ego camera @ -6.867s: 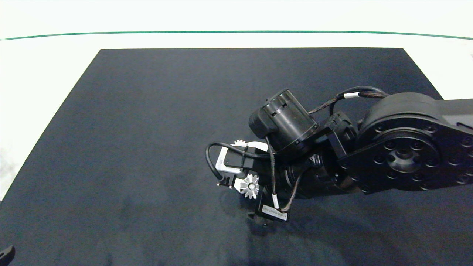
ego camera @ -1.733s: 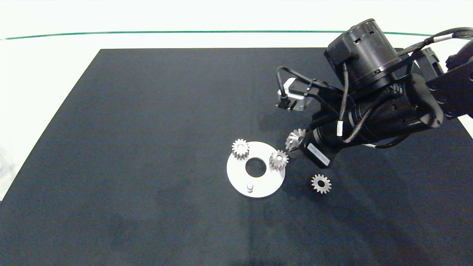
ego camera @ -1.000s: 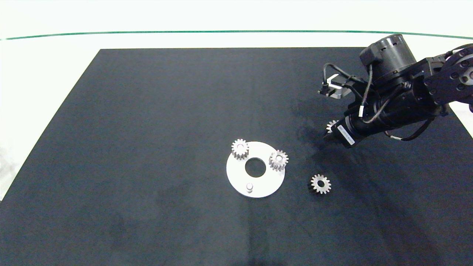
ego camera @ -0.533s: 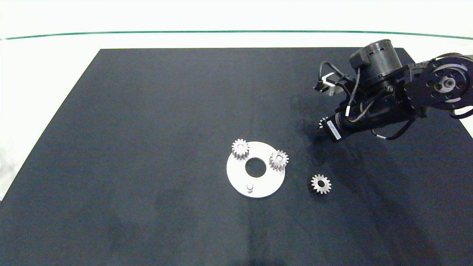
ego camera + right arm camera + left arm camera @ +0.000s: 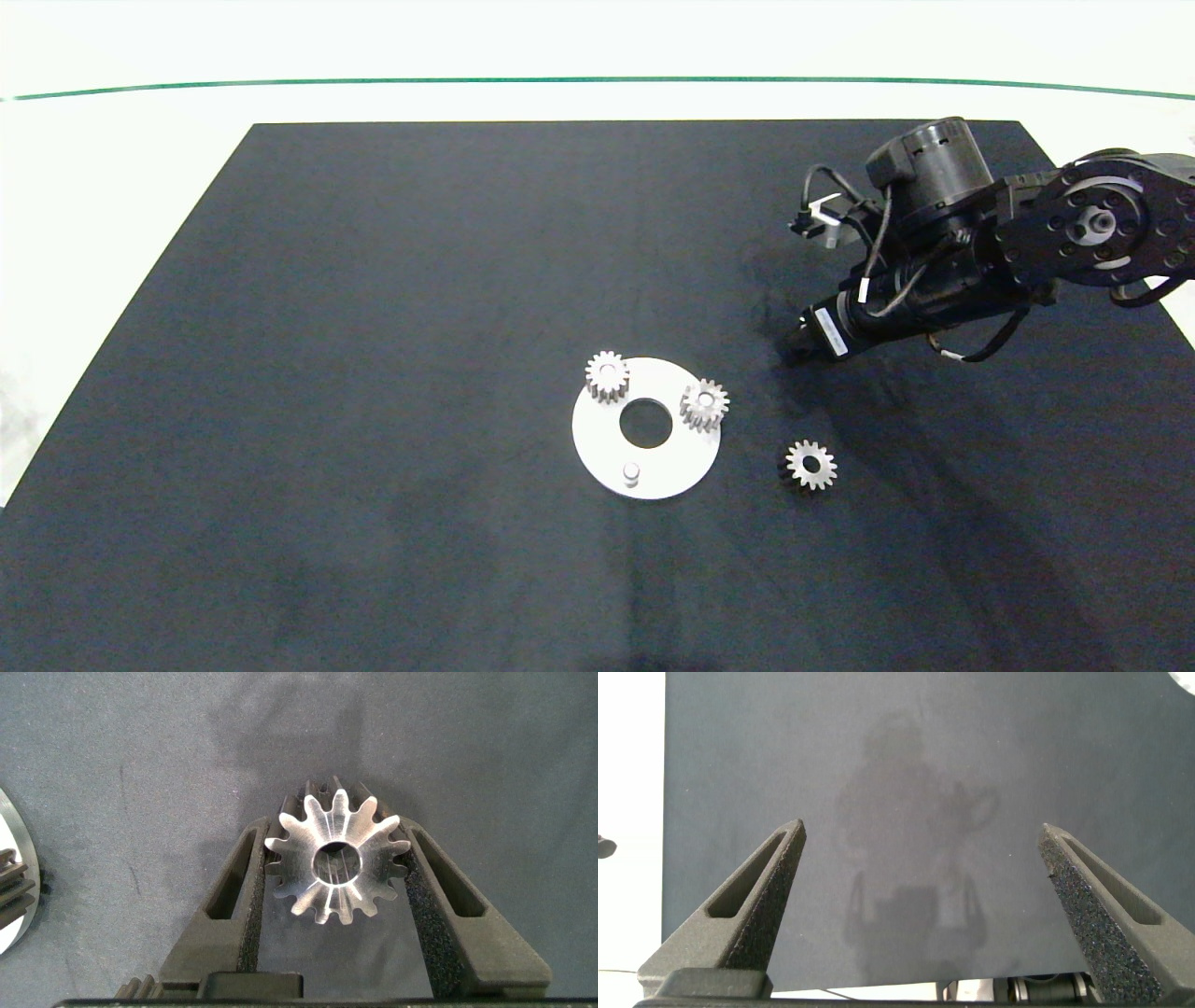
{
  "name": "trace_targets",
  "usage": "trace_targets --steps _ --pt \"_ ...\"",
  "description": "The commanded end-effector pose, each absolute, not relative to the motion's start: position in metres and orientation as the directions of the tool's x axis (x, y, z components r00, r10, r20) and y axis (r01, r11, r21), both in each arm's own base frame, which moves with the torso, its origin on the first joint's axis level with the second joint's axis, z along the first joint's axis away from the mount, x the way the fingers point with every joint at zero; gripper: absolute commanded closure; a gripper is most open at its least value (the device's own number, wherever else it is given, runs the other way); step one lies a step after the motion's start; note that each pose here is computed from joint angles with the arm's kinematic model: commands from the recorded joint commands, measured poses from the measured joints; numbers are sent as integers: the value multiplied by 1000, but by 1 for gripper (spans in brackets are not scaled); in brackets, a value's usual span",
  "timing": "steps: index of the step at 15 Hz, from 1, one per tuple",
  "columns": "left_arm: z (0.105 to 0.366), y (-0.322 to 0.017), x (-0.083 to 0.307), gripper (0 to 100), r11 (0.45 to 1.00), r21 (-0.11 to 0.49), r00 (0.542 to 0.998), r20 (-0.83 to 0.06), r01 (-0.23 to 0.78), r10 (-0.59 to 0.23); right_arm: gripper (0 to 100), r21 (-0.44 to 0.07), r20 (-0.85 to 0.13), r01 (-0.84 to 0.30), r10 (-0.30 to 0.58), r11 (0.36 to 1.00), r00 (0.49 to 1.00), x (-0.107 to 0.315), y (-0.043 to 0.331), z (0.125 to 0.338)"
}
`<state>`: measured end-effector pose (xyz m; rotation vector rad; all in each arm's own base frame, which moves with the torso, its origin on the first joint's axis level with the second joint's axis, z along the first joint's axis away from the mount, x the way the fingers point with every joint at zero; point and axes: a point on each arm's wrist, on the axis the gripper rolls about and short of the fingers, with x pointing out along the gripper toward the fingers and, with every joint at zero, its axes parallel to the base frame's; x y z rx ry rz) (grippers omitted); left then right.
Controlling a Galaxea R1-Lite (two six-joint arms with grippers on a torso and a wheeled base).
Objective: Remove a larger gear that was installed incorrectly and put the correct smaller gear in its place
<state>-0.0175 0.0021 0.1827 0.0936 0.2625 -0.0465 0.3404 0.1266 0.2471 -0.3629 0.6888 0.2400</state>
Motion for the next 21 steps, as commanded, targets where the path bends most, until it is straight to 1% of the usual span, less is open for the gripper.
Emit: trace_targets --steps 1,2,8,10,11,13,14,15,18,20,21 --pt "182 2 -18 0 995 87 964 -264 57 -33 69 -244 -660 -334 97 911 745 341 127 246" --pt "182 2 -18 0 995 87 964 -264 57 -33 0 -244 -662 -335 96 910 743 341 127 246" --pt "182 2 -18 0 995 87 964 -264 56 -31 0 -233 -673 -357 115 905 730 328 123 247" --pt "182 2 -18 0 995 87 965 -261 56 -31 0 -216 -673 -380 145 899 725 318 120 252" --pt "182 2 -19 0 995 87 966 -258 55 -31 0 -205 -662 -413 185 887 727 304 119 261" --pt "182 2 -20 0 995 87 968 -250 53 -30 0 -249 -642 -464 214 850 736 285 114 272" --pt "182 2 -21 0 995 87 968 -247 53 -30 0 -256 -644 -487 228 835 730 277 111 273" --pt "181 2 -21 0 995 87 968 -247 53 -30 0 -261 -650 -519 249 814 718 267 110 271" --pt "182 2 -21 0 995 87 969 -244 53 -30 0 -312 -668 -610 288 728 686 247 113 266" --pt "182 2 -21 0 995 87 969 -246 53 -30 0 -327 -676 -656 317 680 665 241 120 263" --pt "182 2 -21 0 995 87 969 -246 51 -29 0 -327 -678 -670 328 666 657 239 124 263"
